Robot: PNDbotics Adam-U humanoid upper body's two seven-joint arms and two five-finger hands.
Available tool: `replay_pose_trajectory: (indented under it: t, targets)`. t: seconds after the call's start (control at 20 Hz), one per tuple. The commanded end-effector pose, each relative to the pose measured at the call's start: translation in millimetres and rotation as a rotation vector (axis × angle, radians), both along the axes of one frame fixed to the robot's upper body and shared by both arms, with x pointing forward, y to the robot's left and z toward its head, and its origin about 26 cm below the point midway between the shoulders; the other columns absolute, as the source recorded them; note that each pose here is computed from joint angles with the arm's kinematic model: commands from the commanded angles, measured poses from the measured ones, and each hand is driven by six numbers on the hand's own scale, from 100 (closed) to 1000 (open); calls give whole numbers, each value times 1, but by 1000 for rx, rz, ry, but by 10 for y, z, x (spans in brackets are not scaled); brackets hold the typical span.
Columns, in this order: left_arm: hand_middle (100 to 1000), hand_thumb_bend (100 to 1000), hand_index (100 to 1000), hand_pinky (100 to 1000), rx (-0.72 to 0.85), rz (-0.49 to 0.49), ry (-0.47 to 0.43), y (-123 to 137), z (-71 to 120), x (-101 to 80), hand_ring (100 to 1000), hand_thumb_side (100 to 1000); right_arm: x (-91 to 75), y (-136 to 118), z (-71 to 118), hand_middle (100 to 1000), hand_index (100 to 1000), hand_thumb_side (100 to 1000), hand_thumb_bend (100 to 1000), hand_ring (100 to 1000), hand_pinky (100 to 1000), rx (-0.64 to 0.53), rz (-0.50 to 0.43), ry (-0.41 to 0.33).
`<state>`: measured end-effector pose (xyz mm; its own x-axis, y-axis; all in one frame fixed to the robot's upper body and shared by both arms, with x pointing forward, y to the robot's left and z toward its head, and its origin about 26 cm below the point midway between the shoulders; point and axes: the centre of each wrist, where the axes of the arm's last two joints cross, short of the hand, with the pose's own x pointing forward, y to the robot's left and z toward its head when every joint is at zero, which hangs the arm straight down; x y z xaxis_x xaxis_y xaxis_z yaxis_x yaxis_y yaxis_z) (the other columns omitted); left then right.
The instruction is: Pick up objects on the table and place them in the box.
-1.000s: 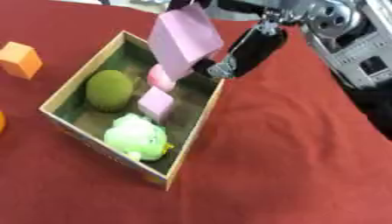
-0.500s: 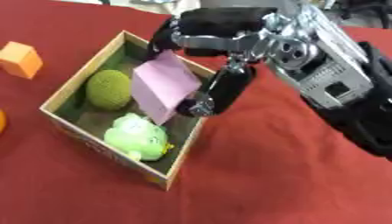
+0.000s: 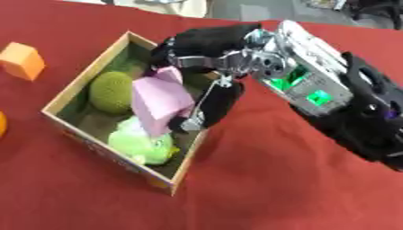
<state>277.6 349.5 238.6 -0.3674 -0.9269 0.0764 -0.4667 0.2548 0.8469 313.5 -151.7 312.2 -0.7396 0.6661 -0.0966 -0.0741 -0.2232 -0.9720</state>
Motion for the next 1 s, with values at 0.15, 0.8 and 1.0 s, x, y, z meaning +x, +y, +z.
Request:
replay_pose_trajectory:
  t: [0.15, 0.8, 1.0]
  targets:
    - [711, 522, 858, 822, 10, 1, -26, 4, 84, -22, 741, 845, -101, -161, 234, 831, 963, 390, 292, 907, 907, 93, -4, -91]
    - [712, 522, 859, 823, 9, 11, -33, 20, 84, -29, 742, 845, -217, -570, 528, 776, 910, 247, 100, 852, 857, 409, -56, -268]
    - [713, 522, 860, 824, 14, 12, -46, 25, 99, -29, 744, 843, -218, -858, 536, 739, 874, 335, 100, 812, 825, 592, -123, -377]
